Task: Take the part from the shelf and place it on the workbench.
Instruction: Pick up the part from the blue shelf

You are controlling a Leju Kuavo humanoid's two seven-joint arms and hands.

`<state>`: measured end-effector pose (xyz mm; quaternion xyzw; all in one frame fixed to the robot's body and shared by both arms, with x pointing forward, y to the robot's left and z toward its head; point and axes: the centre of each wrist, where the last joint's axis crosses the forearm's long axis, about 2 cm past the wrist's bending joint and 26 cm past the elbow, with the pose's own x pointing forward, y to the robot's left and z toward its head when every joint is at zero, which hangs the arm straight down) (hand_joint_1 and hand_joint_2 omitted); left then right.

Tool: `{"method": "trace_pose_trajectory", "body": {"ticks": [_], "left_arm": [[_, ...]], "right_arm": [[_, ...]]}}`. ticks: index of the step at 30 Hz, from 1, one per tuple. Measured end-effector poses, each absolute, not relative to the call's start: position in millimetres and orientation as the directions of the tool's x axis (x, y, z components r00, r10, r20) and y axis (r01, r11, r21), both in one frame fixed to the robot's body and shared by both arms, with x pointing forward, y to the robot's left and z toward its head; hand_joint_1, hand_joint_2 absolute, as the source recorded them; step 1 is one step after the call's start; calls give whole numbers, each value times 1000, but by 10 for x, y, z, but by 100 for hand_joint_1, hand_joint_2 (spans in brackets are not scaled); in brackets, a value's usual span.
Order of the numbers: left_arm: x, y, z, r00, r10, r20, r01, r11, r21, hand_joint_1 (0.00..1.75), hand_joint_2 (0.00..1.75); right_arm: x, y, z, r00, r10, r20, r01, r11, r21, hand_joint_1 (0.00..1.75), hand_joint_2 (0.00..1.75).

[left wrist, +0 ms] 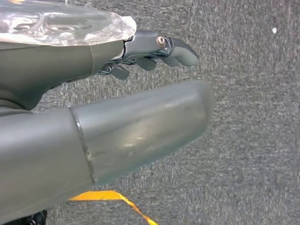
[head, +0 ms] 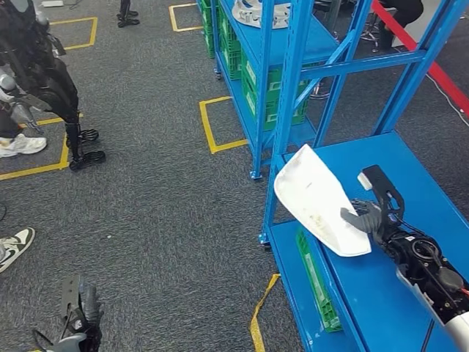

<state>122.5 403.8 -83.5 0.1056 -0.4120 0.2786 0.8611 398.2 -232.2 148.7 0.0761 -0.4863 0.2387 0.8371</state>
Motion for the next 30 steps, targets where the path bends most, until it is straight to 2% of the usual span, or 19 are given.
{"method": "trace_pose_trajectory", "body": {"ticks": [10,16,26,30], "left_arm": [[1148,4049,-853,507,391,768,-572,819,-40,0,0],[1131,4043,-859,503,386,773,-574,818,-35,0,0],[1084,4038,-872,490,379,785,-581,813,-30,0,0],[1086,4036,-872,490,373,788,-573,819,-31,0,175]], "right_arm": [[3835,-2360,1551,314,234,920,-417,905,-88,175,175],[3639,-2481,1459,266,168,949,-329,941,-75,175,175],[3387,-2608,1619,129,97,987,-141,987,-79,175,175],[3251,-2639,1730,29,111,993,-26,994,-111,175,175]]}}
